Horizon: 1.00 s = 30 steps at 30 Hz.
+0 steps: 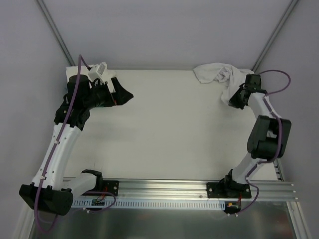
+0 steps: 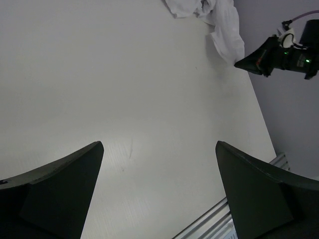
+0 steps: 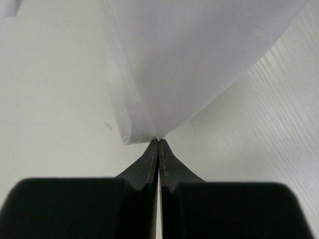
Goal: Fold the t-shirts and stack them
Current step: Grab crumpled tshirt from the corner of the board with the right arm
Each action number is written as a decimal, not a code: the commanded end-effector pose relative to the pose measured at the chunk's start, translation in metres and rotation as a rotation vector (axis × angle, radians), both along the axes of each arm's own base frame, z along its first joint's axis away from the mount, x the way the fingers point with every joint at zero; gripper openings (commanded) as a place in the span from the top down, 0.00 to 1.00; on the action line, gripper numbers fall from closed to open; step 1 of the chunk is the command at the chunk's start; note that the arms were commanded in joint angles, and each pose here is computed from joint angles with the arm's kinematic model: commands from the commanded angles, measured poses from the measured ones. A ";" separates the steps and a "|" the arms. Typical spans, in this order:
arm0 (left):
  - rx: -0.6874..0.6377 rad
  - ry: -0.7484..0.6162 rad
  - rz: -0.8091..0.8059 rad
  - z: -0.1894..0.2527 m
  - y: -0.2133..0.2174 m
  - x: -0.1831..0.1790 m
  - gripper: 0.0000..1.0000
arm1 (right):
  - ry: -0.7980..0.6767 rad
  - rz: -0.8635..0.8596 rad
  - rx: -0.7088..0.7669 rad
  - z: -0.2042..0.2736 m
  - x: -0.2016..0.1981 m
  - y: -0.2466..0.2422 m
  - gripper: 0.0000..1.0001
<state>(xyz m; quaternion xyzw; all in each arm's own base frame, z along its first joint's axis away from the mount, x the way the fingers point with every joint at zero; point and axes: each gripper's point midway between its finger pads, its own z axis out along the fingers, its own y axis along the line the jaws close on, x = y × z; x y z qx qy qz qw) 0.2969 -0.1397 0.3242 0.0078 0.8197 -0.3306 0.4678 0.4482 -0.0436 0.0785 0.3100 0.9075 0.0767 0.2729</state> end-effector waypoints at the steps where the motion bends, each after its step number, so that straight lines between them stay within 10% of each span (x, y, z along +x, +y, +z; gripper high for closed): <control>1: -0.014 -0.033 -0.079 -0.007 -0.015 0.013 0.01 | -0.085 -0.005 -0.041 0.053 -0.046 0.005 0.99; 17: -0.080 -0.028 -0.248 -0.025 -0.049 0.052 0.01 | -0.115 -0.051 -0.215 0.137 -0.276 0.009 1.00; 30: -0.113 0.099 -0.579 -0.075 -0.156 0.035 0.01 | -0.431 0.078 -0.096 0.257 -0.213 0.038 0.99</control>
